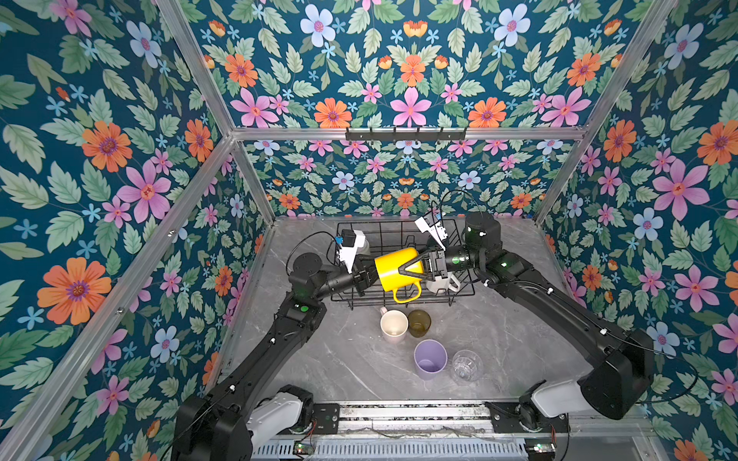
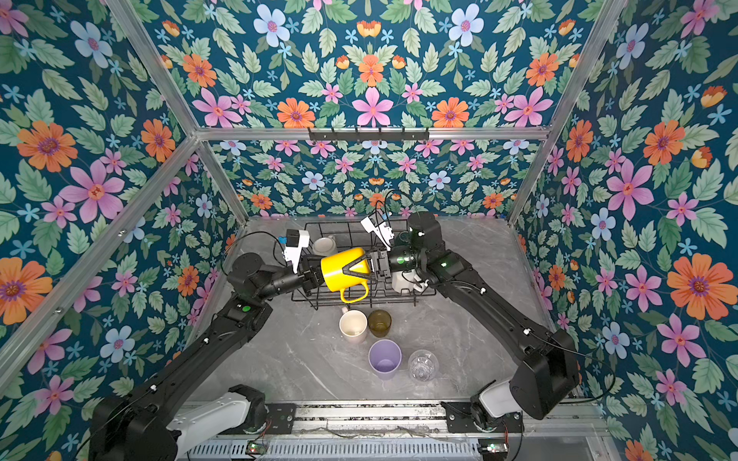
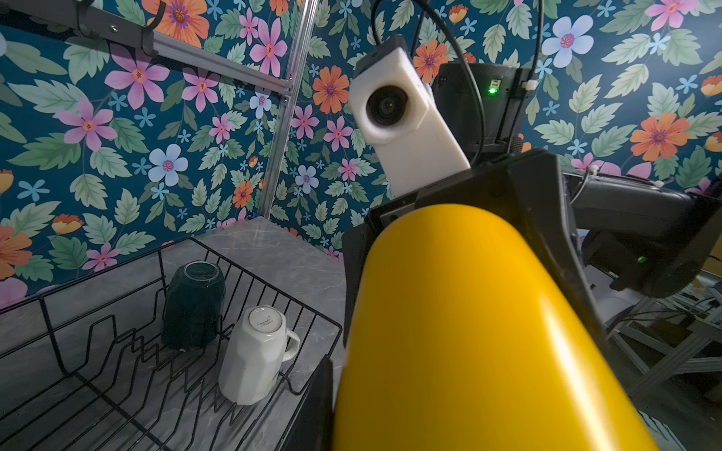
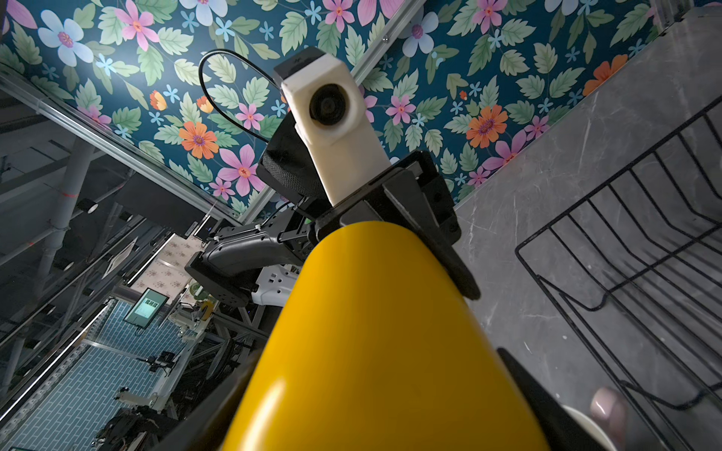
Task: Load cups into a dish rack
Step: Place the cup upside down at the dish rack.
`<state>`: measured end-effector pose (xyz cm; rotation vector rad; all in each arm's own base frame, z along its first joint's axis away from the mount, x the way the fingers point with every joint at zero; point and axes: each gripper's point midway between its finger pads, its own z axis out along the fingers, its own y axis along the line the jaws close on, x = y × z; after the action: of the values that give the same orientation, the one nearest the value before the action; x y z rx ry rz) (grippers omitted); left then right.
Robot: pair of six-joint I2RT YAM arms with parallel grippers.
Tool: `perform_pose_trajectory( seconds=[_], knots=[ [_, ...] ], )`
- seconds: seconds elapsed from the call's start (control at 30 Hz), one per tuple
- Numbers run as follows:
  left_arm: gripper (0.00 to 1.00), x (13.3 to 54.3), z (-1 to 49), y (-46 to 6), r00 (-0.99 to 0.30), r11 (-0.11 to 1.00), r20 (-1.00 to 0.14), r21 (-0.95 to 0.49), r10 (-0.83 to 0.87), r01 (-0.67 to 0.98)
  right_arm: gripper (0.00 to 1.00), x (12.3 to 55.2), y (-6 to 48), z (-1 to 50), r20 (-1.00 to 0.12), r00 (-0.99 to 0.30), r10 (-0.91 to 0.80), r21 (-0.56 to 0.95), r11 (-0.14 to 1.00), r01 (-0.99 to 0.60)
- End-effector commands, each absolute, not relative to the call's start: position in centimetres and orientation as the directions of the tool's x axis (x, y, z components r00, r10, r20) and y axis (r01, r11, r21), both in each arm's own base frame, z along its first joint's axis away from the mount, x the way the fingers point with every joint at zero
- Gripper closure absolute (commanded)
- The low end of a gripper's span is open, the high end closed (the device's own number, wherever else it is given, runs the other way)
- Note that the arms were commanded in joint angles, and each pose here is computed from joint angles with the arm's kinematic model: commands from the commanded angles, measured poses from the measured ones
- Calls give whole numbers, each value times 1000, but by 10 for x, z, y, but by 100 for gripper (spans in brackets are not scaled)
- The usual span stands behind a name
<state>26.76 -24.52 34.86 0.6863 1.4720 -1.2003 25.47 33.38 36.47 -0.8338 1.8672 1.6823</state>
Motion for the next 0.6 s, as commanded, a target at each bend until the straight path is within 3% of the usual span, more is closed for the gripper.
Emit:
perform_pose_trajectory(
  seconds=[0.0, 0.43, 0.57],
  knots=[
    [81, 276, 365, -240, -216, 367, -949, -290, -229, 884, 100, 263, 330, 367, -713, -698, -76, 689, 114, -716],
    [49, 281, 362, -238, -232, 382, -946, -305, -225, 872, 100, 265, 321, 374, -722, -689, -56, 678, 140, -722],
    [32, 283, 358, -235, -233, 406, -947, -306, -219, 861, 100, 265, 313, 379, -734, -678, -43, 665, 157, -730]
  ],
)
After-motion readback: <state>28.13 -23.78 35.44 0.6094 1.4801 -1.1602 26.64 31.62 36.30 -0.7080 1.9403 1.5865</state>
